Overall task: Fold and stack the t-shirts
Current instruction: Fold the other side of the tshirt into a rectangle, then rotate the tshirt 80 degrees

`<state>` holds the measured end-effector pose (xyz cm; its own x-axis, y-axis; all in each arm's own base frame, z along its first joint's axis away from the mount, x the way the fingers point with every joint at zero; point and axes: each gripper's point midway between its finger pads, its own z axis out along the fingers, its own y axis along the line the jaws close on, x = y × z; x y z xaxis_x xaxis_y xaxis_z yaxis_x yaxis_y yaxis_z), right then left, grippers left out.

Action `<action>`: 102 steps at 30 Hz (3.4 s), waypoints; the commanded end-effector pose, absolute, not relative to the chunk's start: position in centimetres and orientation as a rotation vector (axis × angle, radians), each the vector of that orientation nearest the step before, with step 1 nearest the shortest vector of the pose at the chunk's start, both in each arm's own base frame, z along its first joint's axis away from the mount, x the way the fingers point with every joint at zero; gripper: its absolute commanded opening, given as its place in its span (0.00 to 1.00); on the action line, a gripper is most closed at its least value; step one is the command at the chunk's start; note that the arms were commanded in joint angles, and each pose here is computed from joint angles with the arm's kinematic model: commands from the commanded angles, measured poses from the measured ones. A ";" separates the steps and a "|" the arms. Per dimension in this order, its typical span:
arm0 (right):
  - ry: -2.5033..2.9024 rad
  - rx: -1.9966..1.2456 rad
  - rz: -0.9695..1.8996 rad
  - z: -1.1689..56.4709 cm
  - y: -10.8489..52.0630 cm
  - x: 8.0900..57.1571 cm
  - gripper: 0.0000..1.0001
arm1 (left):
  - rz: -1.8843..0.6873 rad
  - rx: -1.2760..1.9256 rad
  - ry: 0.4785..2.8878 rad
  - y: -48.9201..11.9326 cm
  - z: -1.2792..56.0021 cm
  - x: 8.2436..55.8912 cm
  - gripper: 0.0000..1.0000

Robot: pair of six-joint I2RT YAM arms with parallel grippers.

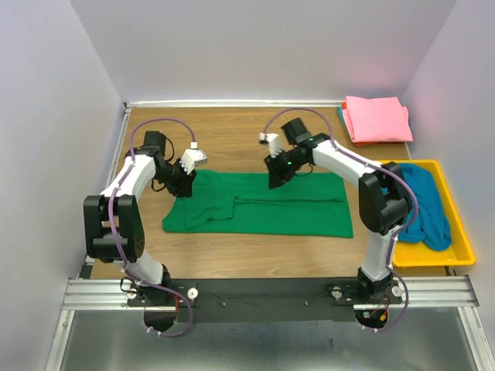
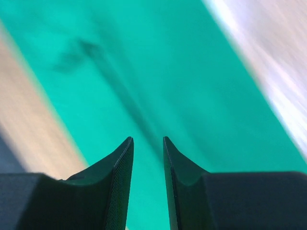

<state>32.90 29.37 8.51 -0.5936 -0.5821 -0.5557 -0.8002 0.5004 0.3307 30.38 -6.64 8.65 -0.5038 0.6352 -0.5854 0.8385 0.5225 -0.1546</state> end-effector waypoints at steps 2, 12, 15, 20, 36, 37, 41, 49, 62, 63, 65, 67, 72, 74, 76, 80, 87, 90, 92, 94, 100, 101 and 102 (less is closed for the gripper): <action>2.582 -1.075 0.453 4.8 19.6 34.5 0.38 | -0.481 0.991 2.415 -6.1 6.3 33.5 0.33; 2.711 -1.121 0.147 0.5 12.0 35.5 0.38 | -0.339 0.954 2.658 -4.6 -0.1 31.8 0.30; 2.723 -1.164 0.077 -0.2 11.0 35.4 0.38 | -0.246 0.934 2.697 -3.5 -1.1 32.8 0.28; 2.778 -1.212 0.139 -1.0 11.1 33.0 0.40 | -0.118 0.901 2.700 -2.4 -1.8 39.7 0.25; 2.667 -1.236 0.317 5.6 14.3 31.7 0.42 | -0.278 0.733 2.310 -8.2 13.3 50.8 0.28; 2.687 -1.247 0.289 5.0 13.8 31.6 0.41 | -0.298 0.743 2.354 -8.5 11.5 49.3 0.28; 2.722 -1.283 0.204 3.4 12.5 31.4 0.35 | -0.338 0.748 2.436 -10.0 8.9 45.7 0.24; 2.805 -1.359 0.197 0.5 11.2 28.5 0.32 | -0.308 0.716 2.586 -10.5 3.9 42.5 0.18; 2.769 -1.528 0.828 2.7 21.5 16.4 0.42 | -0.185 0.841 2.552 -11.3 2.7 55.2 0.15; 2.738 -1.566 0.902 3.6 23.2 15.0 0.44 | -0.178 0.837 2.501 -11.6 4.2 56.7 0.15; 2.622 -1.542 1.124 6.9 26.2 14.6 0.49 | -0.152 0.820 2.348 -12.5 8.6 59.6 0.15; 2.568 -1.518 1.190 8.8 27.5 15.2 0.49 | -0.140 0.809 2.286 -13.1 9.2 60.1 0.16; 2.470 -1.458 1.072 10.9 28.5 20.7 0.49 | -0.222 0.778 2.140 -14.3 16.6 57.3 0.19; 2.475 -1.416 1.028 10.6 28.5 22.9 0.48 | -0.280 0.794 2.167 -14.7 16.4 55.4 0.19; 2.492 -1.312 0.986 10.5 28.5 26.4 0.47 | -0.322 0.800 2.201 -14.8 15.7 54.0 0.19; 2.480 -1.152 0.834 9.7 28.0 32.9 0.45 | -0.439 0.797 2.290 -15.4 12.4 50.2 0.20; 2.438 -1.040 0.742 8.7 28.9 39.3 0.45 | -0.512 0.757 2.352 -16.2 9.0 49.4 0.22; 2.436 -1.016 0.739 8.0 29.2 40.1 0.44 | -0.505 0.743 2.372 -16.4 7.9 50.3 0.23; 2.452 -1.008 0.745 6.9 29.3 40.2 0.43 | -0.482 0.740 2.397 -16.4 6.7 51.1 0.23; 2.480 -1.002 0.746 5.6 29.2 39.8 0.43 | -0.478 0.738 2.421 -16.4 5.7 51.5 0.23; 2.495 -0.973 0.714 4.1 28.7 39.9 0.43 | -0.472 0.742 2.466 -17.0 2.5 52.8 0.23; 2.498 -0.965 0.701 3.9 28.6 40.0 0.43 | -0.472 0.745 2.477 -17.1 1.8 53.1 0.23; 2.498 -0.959 0.692 3.9 28.5 40.2 0.43 | -0.469 0.746 2.482 -17.1 1.6 53.3 0.23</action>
